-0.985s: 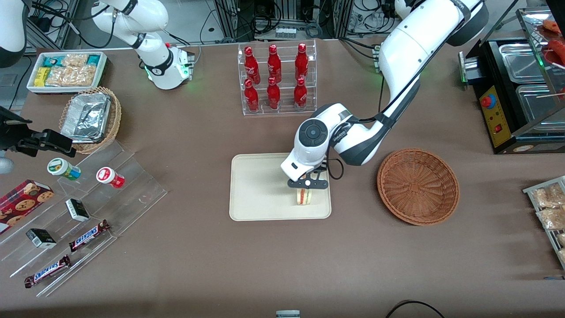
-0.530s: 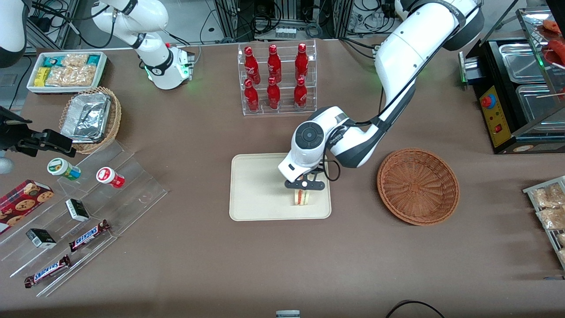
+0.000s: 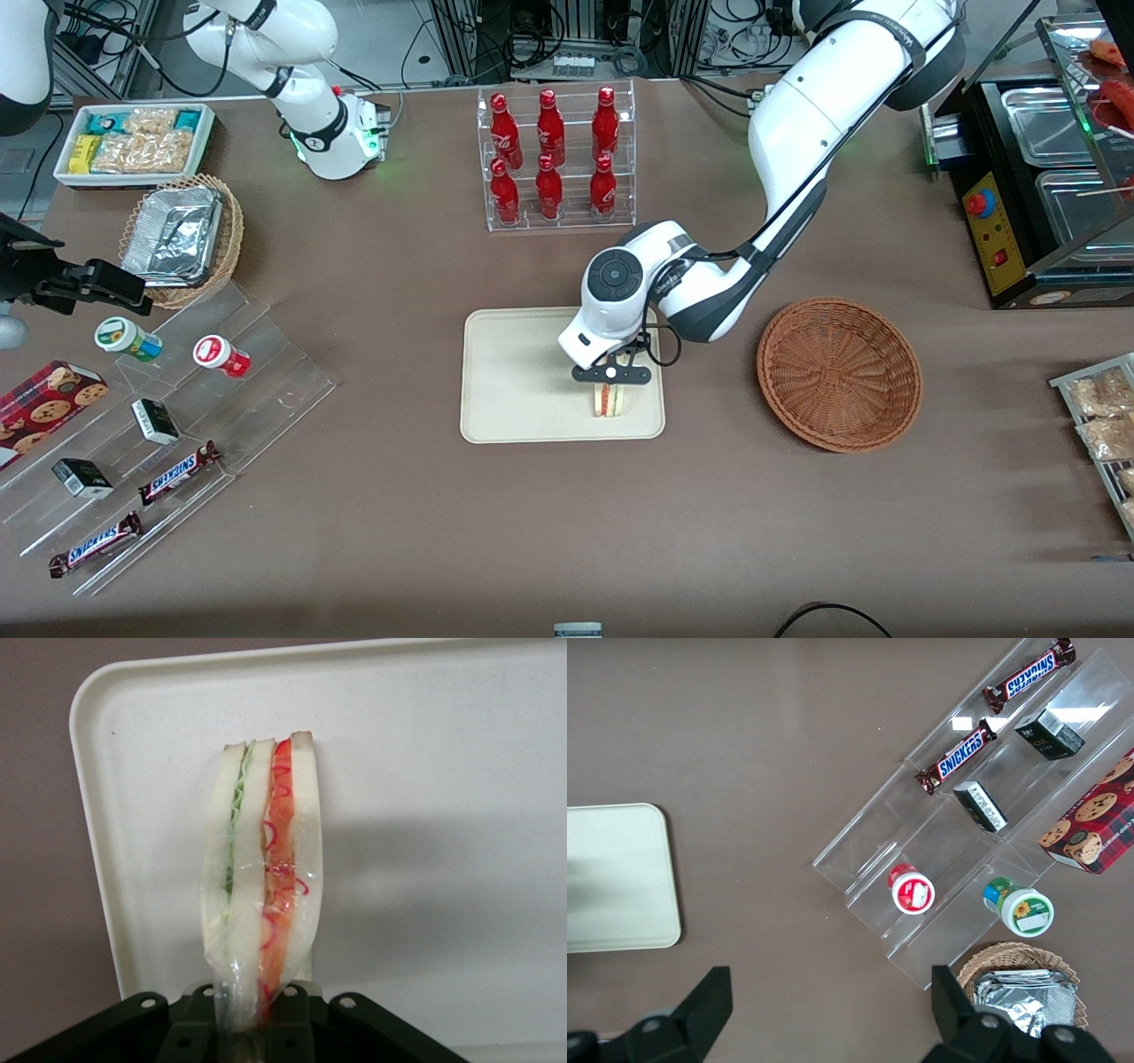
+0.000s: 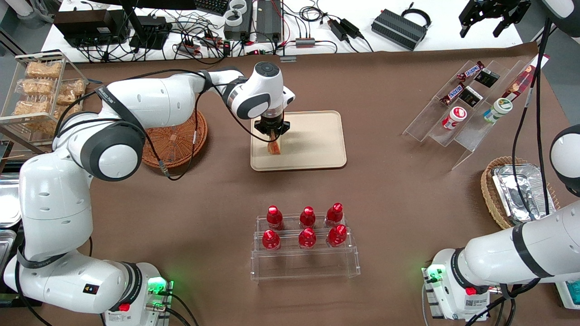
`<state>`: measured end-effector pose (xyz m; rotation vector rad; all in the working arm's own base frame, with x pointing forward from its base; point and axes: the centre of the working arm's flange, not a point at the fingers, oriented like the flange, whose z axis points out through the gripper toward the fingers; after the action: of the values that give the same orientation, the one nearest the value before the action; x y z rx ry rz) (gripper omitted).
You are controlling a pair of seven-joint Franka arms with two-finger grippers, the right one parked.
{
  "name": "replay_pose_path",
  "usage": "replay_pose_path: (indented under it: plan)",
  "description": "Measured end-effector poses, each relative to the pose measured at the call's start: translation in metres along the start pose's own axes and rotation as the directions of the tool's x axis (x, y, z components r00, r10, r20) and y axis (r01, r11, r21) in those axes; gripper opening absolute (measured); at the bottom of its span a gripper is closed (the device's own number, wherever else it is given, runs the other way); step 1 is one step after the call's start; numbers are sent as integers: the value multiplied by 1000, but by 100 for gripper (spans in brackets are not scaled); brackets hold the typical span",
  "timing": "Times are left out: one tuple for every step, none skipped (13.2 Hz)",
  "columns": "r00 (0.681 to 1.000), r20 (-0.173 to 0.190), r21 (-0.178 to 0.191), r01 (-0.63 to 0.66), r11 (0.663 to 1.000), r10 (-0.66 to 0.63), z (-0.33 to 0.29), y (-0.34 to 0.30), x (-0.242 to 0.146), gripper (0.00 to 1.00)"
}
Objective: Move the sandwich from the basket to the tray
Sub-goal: 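Lower the sandwich onto the tray and open the left gripper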
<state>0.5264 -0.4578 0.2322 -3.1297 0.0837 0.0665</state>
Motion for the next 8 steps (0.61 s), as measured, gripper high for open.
replay_pose_path:
  plan:
    - [1000, -1, -1, 1, 1000, -1, 0, 0, 0, 16]
    - [1000, -1, -1, 2, 1000, -2, -1, 0, 0, 16]
    - [1000, -2, -1, 4, 1000, -4, -1, 0, 0, 15]
    - [1000, -3, -2, 7, 1000, -7, -1, 0, 1, 15]
    - [1000, -4, -3, 12, 1000, -12, -2, 1, 1, 22]
    - [1000, -6, -6, 24, 1000, -24, -4, 1, 2, 30]
    - [999, -11, -11, 40, 999, -40, -7, 2, 4, 41]
    - [998, -17, -18, 57, 998, -58, -11, 3, 6, 52]
